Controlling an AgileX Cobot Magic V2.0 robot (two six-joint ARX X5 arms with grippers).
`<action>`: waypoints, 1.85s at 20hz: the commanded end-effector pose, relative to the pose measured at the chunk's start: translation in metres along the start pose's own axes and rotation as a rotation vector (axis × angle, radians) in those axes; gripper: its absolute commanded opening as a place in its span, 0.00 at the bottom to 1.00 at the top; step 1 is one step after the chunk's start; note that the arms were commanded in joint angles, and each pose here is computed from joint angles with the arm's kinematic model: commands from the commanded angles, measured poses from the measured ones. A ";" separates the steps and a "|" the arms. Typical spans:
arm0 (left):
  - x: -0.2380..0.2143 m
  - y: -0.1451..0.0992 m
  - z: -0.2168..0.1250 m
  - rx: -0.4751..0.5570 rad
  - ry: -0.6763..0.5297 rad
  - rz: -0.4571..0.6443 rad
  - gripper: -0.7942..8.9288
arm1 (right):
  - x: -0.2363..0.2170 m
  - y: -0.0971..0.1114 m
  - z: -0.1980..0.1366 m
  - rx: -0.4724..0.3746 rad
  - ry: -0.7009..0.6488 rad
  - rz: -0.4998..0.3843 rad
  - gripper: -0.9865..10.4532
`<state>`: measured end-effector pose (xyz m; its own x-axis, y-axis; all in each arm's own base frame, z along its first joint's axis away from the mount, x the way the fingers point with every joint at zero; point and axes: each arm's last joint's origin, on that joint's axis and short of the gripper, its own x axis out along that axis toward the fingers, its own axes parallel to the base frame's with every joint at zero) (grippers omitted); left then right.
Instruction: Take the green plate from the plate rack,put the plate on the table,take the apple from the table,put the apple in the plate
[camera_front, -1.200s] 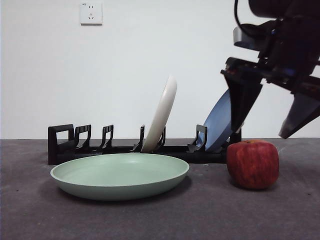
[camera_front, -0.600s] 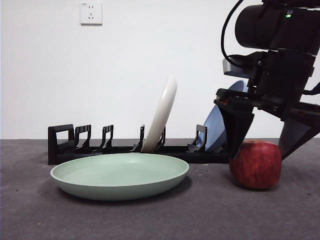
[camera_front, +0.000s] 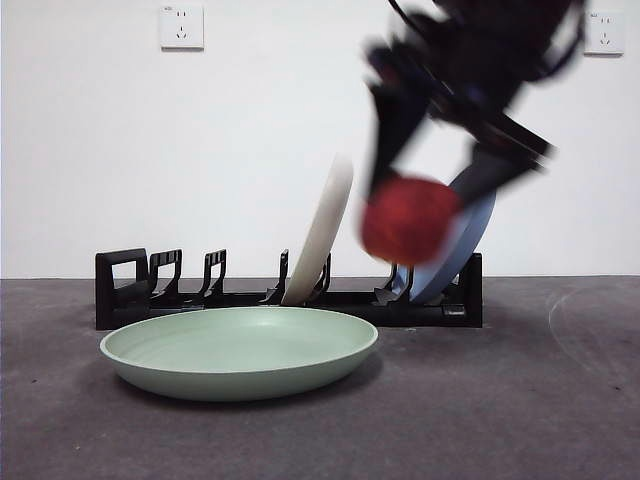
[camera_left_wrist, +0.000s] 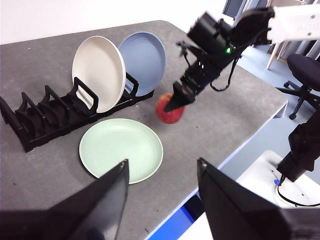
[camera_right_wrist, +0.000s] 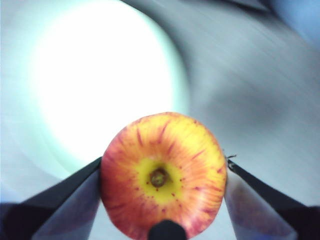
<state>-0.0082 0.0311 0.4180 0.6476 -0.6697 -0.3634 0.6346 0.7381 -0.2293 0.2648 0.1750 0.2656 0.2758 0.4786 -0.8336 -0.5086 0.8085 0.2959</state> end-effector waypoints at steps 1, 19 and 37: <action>0.000 0.000 0.000 -0.008 -0.002 0.004 0.32 | -0.004 0.031 0.012 -0.081 -0.070 0.057 0.08; 0.000 0.000 0.000 -0.020 -0.002 0.003 0.32 | 0.100 0.083 0.014 -0.217 -0.100 -0.158 0.08; 0.000 0.000 0.000 -0.023 -0.002 0.002 0.32 | 0.128 0.077 0.005 -0.225 -0.008 -0.146 0.10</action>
<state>-0.0081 0.0310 0.4181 0.6473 -0.6698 -0.3638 0.6281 0.7391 -0.2434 0.2650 0.2980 0.1921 0.3796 0.3743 -0.8460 -0.6287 0.7752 0.0608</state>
